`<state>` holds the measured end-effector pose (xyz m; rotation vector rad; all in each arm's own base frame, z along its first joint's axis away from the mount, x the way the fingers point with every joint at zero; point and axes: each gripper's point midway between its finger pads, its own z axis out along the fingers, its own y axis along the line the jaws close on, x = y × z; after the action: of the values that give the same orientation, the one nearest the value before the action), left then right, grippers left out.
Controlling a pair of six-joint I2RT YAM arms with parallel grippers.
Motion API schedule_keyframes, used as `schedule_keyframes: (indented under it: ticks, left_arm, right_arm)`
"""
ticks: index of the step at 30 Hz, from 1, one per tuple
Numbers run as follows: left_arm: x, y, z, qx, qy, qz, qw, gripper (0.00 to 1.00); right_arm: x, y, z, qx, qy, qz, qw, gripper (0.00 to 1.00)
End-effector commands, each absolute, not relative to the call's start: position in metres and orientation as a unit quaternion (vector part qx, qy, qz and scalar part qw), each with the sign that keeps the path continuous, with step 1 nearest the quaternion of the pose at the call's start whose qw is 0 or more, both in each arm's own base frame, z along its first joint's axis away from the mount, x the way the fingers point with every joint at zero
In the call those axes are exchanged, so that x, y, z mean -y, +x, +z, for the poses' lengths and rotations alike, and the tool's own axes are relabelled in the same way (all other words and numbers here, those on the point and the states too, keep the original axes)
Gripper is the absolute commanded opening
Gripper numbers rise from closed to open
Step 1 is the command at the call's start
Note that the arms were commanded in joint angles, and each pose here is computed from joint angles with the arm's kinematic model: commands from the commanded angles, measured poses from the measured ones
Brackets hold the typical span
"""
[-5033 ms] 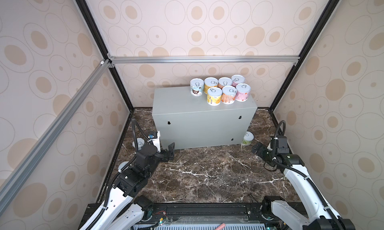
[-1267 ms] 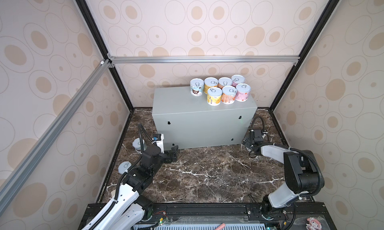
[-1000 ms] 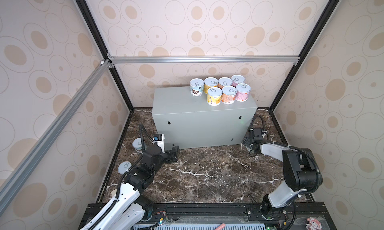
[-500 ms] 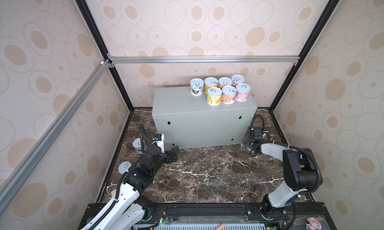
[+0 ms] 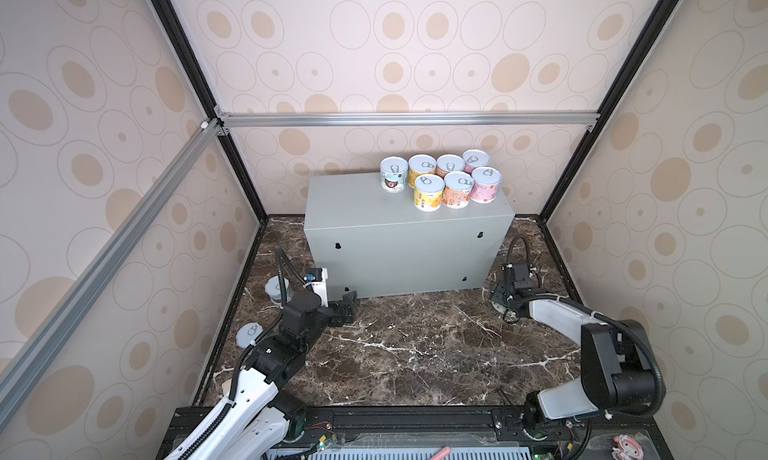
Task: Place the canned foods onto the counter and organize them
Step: 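Lift the green-labelled can off the table with the right gripper, then carry the green-labelled can up toward the cabinet top with the right gripper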
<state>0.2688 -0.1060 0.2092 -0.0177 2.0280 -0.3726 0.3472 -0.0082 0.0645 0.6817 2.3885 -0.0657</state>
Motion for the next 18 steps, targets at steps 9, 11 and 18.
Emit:
schedule_keyframes:
  ticks: [9,11,18]
  left_arm:
    - [0.102,0.265,0.218,-0.832,-0.023,-0.168,0.527,0.99]
    - [0.102,0.265,0.218,-0.832,-0.025,-0.169,0.528,0.99]
    - [0.102,0.265,0.220,-0.830,-0.026,-0.171,0.530,0.99]
  right_arm:
    - [-0.032,0.334,0.129,-0.907,0.190,0.058,0.371,0.64]
    - [-0.044,0.331,0.135,-0.911,0.171,0.082,0.366,0.64]
    - [-0.084,0.317,0.175,-0.915,0.083,0.124,0.374,0.65]
